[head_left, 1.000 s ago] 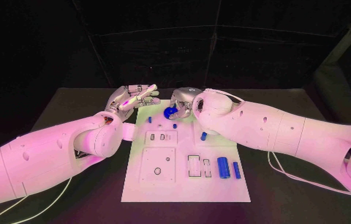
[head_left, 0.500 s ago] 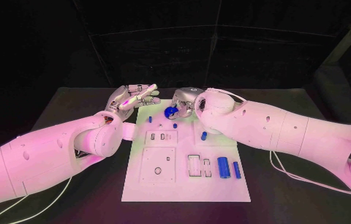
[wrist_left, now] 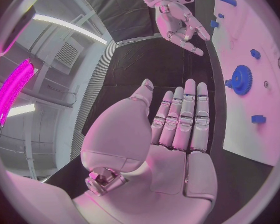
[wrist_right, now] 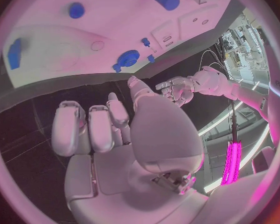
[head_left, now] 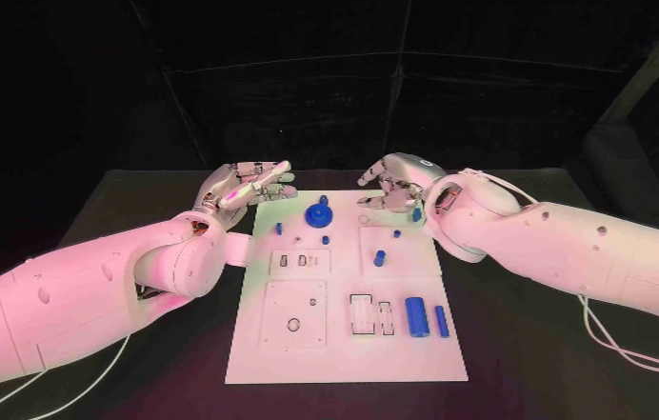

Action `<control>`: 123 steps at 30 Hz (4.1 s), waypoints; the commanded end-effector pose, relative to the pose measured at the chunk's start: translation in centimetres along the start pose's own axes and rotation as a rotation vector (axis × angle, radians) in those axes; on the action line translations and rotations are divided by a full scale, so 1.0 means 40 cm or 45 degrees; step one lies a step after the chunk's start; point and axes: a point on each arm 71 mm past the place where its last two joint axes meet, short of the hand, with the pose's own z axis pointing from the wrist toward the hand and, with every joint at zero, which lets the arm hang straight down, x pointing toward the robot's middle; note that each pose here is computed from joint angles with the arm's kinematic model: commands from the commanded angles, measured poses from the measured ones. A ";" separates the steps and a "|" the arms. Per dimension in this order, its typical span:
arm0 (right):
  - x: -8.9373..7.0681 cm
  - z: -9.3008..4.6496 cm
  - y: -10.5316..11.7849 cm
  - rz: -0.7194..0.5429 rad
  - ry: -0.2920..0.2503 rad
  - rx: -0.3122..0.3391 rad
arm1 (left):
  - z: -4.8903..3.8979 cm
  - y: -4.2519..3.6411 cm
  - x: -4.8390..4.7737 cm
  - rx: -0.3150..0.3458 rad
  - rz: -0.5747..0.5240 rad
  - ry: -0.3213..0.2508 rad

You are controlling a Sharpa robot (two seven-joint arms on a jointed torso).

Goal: Assemble the parts on the task board

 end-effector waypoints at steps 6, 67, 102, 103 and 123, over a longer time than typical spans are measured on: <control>-0.057 -0.072 -0.130 0.183 0.008 -0.008 | 0.003 -0.004 0.003 0.013 -0.003 0.012; 0.053 -0.072 -0.287 0.204 0.155 0.146 | 0.012 0.003 0.006 0.010 -0.013 0.012; 0.031 -0.073 -0.264 0.252 -0.085 0.147 | 0.012 0.004 -0.003 0.008 -0.008 0.001; 0.029 -0.075 -0.258 0.252 -0.094 0.151 | 0.012 0.003 -0.004 0.009 -0.007 0.000; 0.101 -0.029 0.056 0.262 0.036 0.058 | 0.027 0.008 -0.039 0.016 0.011 -0.046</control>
